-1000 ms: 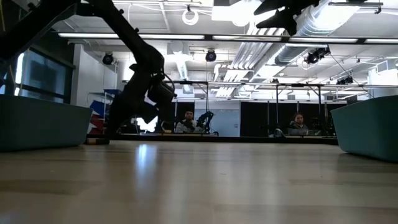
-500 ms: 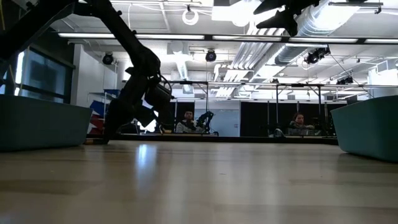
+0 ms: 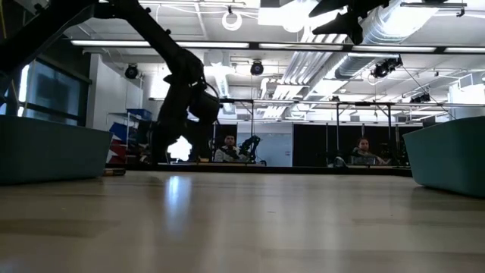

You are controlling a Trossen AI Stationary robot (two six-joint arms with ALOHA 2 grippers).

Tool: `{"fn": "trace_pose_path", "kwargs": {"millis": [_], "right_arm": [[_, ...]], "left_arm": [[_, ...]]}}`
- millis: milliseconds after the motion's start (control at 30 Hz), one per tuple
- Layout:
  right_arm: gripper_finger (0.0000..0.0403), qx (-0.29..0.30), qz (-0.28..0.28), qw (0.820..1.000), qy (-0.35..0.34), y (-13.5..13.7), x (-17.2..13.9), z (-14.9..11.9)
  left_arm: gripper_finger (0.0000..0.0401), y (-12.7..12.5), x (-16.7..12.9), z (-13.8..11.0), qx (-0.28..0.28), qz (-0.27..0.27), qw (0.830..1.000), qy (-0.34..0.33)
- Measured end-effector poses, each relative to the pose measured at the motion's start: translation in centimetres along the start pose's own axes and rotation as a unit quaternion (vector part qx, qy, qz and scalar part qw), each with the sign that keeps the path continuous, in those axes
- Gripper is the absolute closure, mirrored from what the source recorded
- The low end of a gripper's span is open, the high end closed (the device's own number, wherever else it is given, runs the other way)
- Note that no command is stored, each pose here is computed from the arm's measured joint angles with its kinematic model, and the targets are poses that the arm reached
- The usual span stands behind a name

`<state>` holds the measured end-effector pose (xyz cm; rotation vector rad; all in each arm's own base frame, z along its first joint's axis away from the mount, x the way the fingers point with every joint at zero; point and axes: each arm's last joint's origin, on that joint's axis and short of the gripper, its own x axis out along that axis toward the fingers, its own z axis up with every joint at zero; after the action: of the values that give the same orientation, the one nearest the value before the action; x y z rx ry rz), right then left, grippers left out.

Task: Sort batteries
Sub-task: Put the black battery into the green bin

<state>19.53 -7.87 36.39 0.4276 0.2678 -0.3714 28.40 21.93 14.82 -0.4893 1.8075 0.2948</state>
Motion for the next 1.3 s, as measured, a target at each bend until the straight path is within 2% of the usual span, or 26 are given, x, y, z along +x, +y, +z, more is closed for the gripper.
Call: {"fn": "trace_pose_path", "kwargs": {"millis": [67, 133, 300, 467, 567, 667, 833, 967, 1133, 1300], "right_arm": [[0.0208, 0.002, 0.000, 1.000, 0.000, 0.0, 0.0, 0.0], [0.0208, 0.002, 0.000, 1.000, 0.000, 0.0, 0.0, 0.0], [0.0208, 0.001, -0.001, 1.000, 0.000, 0.0, 0.0, 0.0], [0.0208, -0.011, -0.001, 1.000, 0.000, 0.0, 0.0, 0.0], [0.0208, -0.015, -0.001, 1.000, 0.000, 0.0, 0.0, 0.0], [0.0208, -0.023, 0.000, 1.000, 0.000, 0.0, 0.0, 0.0], [0.0208, -0.025, 0.000, 1.000, 0.000, 0.0, 0.0, 0.0], [0.0208, -0.025, 0.000, 1.000, 0.000, 0.0, 0.0, 0.0], [0.0208, -0.025, 0.000, 1.000, 0.000, 0.0, 0.0, 0.0], [0.0208, -0.025, -0.004, 1.000, -0.004, 0.0, -0.2, 0.1]], "left_arm": [[0.0373, 0.7, -0.2, -0.2, -0.030, -0.011, 0.999, 0.002], [0.0349, 1.3, 0.3, -1.0, -0.059, -0.027, 0.997, 0.034], [0.0264, 3.1, 1.8, -2.9, -0.121, -0.044, 0.987, 0.097], [0.0187, 4.0, 3.1, -4.0, -0.152, -0.052, 0.979, 0.123], [0.0160, 4.0, 3.6, -4.2, -0.161, -0.055, 0.977, 0.126], [0.0152, 3.8, 4.3, -4.5, -0.163, -0.068, 0.976, 0.131], [0.0160, 3.6, 5.0, -4.7, -0.167, -0.076, 0.975, 0.126], [0.0190, 3.6, 5.2, -4.7, -0.167, -0.072, 0.976, 0.121], [0.0260, 3.7, 5.3, -4.6, -0.151, -0.067, 0.980, 0.114], [0.0359, 3.9, 4.9, -4.3, -0.112, -0.050, 0.987, 0.106]]}}
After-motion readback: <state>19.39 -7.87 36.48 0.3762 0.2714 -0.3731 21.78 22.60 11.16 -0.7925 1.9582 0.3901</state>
